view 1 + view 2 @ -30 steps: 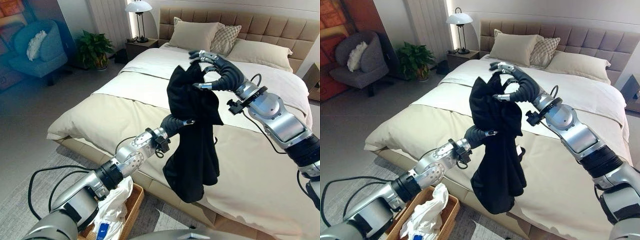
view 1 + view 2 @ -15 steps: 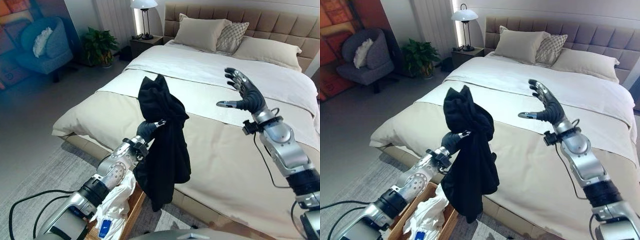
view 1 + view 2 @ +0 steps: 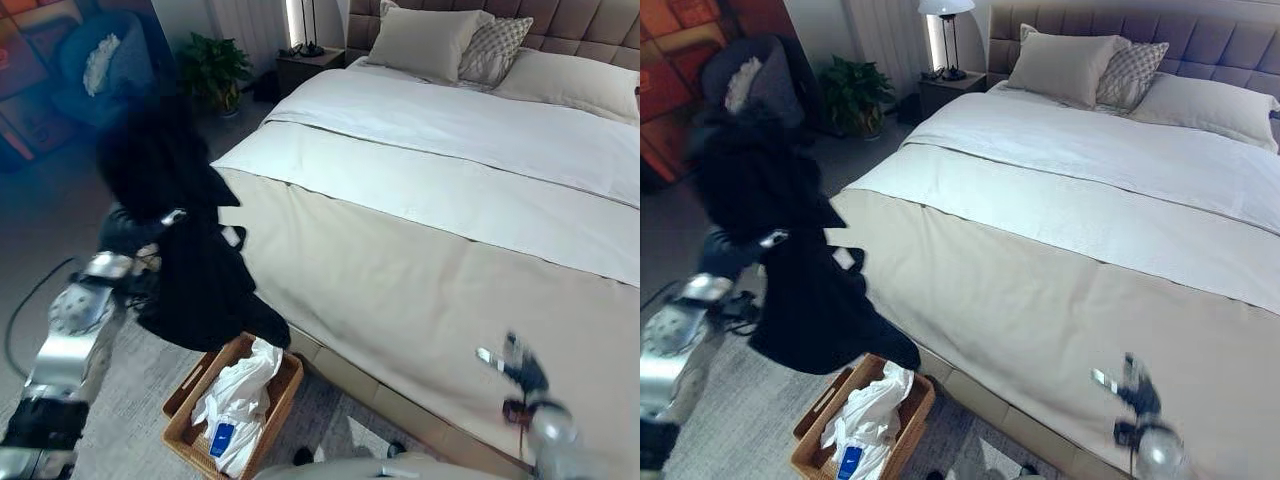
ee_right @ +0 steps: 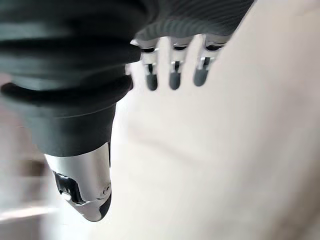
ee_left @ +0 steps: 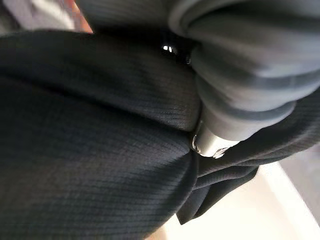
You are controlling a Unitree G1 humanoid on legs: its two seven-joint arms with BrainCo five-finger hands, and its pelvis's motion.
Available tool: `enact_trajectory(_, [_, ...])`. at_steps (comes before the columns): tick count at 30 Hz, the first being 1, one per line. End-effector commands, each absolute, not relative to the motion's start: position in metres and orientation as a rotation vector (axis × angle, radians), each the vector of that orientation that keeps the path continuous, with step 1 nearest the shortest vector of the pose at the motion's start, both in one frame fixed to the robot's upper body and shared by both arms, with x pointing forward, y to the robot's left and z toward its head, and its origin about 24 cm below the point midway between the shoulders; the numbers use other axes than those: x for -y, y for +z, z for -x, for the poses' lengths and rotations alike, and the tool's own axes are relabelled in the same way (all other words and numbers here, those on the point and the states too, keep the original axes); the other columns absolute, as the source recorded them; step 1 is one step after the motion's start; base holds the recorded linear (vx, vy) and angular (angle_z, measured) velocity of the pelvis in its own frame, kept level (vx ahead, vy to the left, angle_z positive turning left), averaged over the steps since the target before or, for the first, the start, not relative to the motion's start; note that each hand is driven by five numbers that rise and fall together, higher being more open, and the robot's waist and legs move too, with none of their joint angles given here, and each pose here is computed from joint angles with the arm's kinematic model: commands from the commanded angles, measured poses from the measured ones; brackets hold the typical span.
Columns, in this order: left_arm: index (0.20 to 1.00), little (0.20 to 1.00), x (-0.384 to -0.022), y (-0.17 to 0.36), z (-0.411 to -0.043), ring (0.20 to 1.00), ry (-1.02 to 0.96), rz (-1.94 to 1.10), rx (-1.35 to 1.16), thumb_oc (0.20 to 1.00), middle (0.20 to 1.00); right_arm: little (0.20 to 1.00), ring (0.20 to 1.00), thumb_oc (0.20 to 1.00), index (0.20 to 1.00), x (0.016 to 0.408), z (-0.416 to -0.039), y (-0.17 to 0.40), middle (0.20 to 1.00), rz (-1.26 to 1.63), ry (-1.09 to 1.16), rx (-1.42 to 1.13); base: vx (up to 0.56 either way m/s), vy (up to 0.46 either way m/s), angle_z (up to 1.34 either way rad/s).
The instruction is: Pick up clothes into the bucket
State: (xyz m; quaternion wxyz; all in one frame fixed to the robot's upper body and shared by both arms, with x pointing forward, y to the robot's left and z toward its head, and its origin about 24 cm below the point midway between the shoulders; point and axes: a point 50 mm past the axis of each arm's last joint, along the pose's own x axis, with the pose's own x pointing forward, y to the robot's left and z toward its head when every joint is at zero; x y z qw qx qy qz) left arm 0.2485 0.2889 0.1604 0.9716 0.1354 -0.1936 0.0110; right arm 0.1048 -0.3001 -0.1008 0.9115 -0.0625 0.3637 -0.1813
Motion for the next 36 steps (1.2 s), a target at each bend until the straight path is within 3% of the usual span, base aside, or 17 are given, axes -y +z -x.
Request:
enact_trajectory(1, [0.200,0.200,-0.296,0.212,-0.235,0.200,0.126,-0.345,0.679,0.200,0.200,1.000,1.000,1.000,1.000,0.303,-0.116,-0.104,1.000,0.217,-0.343,-0.770,-0.09,0.021,0.13])
enact_trajectory(5, [0.200,0.200,-0.311,0.208,-0.227,0.200,0.223,-0.384,0.659,0.200,0.200,1.000,1.000,1.000,1.000,0.313,-0.060,-0.129,1.000,0.388,-0.248,-1.091,-0.06,0.016,0.04])
enact_trajectory(10, [0.200,0.200,-0.316,0.198,-0.227,0.200,0.265,-0.352,0.630,0.200,0.200,1.000,1.000,1.000,1.000,0.312,-0.051,-0.130,1.000,0.388,-0.243,-1.105,-0.08,0.021,-0.03])
enact_trajectory(26, [0.200,0.200,-0.327,0.130,-0.250,0.200,0.523,-0.404,0.393,0.200,0.200,1.000,1.000,1.000,1.000,0.268,-0.133,-0.121,1.000,0.392,-0.108,-0.820,-0.07,0.013,-0.11])
enact_trajectory(36, [0.200,0.200,-0.356,0.141,-0.276,0.200,0.691,-0.689,0.305,0.200,0.200,1.000,1.000,1.000,1.000,0.249,-0.161,-0.108,1.000,0.398,-0.070,-0.666,-0.09,-0.022,-0.03])
